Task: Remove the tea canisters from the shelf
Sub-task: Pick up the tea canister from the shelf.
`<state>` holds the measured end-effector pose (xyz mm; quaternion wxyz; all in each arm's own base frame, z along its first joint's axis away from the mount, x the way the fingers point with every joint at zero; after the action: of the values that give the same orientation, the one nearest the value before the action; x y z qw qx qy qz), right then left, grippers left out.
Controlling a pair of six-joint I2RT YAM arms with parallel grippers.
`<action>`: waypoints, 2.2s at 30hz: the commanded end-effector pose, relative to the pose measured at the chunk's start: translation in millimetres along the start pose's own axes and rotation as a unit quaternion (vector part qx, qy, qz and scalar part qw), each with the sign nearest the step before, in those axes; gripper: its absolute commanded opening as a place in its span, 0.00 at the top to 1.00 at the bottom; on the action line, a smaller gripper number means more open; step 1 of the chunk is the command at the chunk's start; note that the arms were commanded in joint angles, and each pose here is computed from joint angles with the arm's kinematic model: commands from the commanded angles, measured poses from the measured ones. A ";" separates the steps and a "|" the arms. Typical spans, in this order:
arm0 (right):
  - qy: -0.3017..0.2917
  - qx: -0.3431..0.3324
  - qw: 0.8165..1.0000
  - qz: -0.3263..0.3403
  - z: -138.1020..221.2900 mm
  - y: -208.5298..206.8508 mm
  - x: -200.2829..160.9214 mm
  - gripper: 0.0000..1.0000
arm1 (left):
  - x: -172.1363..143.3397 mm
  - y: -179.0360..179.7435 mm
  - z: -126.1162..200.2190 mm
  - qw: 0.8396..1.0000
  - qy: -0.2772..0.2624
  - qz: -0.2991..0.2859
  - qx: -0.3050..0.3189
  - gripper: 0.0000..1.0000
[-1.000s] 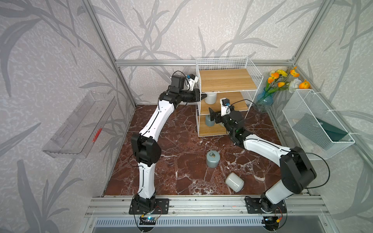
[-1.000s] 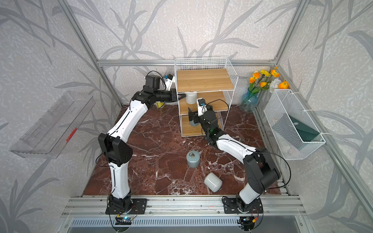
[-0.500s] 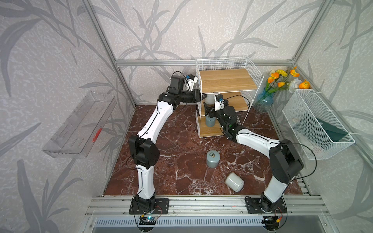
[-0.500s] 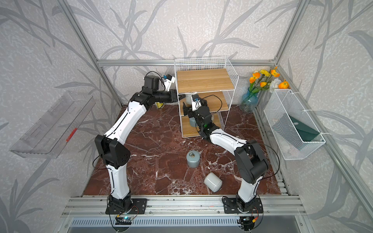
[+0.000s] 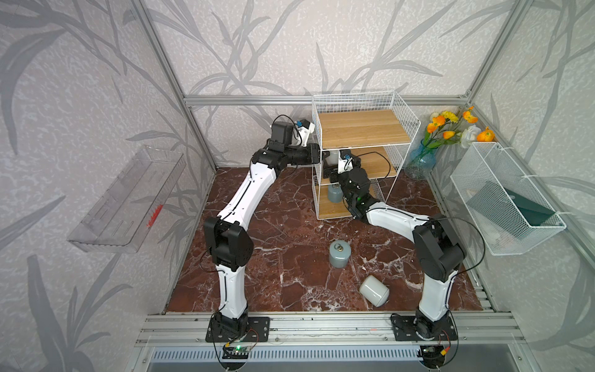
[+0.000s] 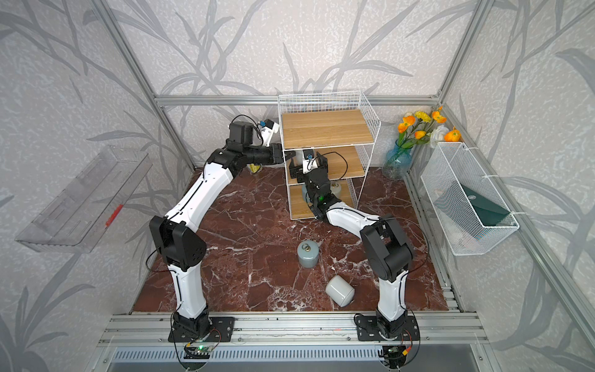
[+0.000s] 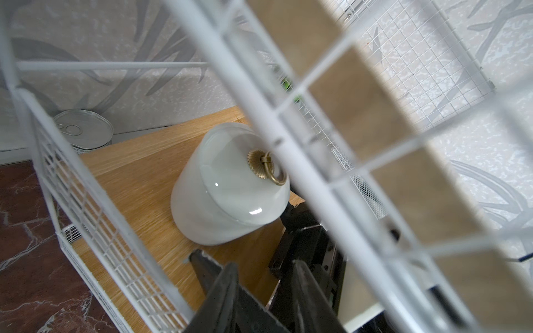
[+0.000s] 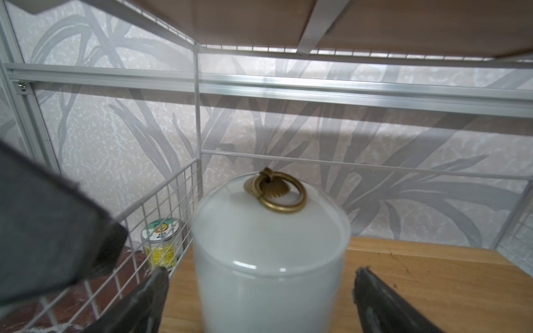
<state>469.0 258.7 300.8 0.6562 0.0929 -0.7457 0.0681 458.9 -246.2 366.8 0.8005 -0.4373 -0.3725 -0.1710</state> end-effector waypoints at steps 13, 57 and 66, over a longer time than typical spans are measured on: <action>-0.074 -0.045 0.996 0.000 -22.4 2.4 16.6 0.05 | -28.7 -6.9 -7.8 0.998 0.046 0.029 -0.017 0.66; -0.163 0.071 0.984 0.008 155.3 1.9 112.8 0.36 | -13.6 -2.0 23.6 0.996 -0.042 0.005 0.080 0.17; -0.106 0.164 0.981 0.010 219.8 45.9 103.0 0.38 | -34.8 -22.6 107.7 0.970 -0.179 -0.029 0.160 0.07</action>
<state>253.4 250.7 361.9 0.5655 0.1796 -0.7824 0.1894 386.1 -191.7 355.5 0.8161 -0.3424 -0.4592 -0.0764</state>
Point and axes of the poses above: each gripper's point midway between its finger pads, its own z axis back along the fingers, its own y axis along the line the jaws close on, x = y × z, the point moved 5 cm from there along z, back along the fingers, and after that the axes turned 3 degrees about -z, right-handed, at the moved point
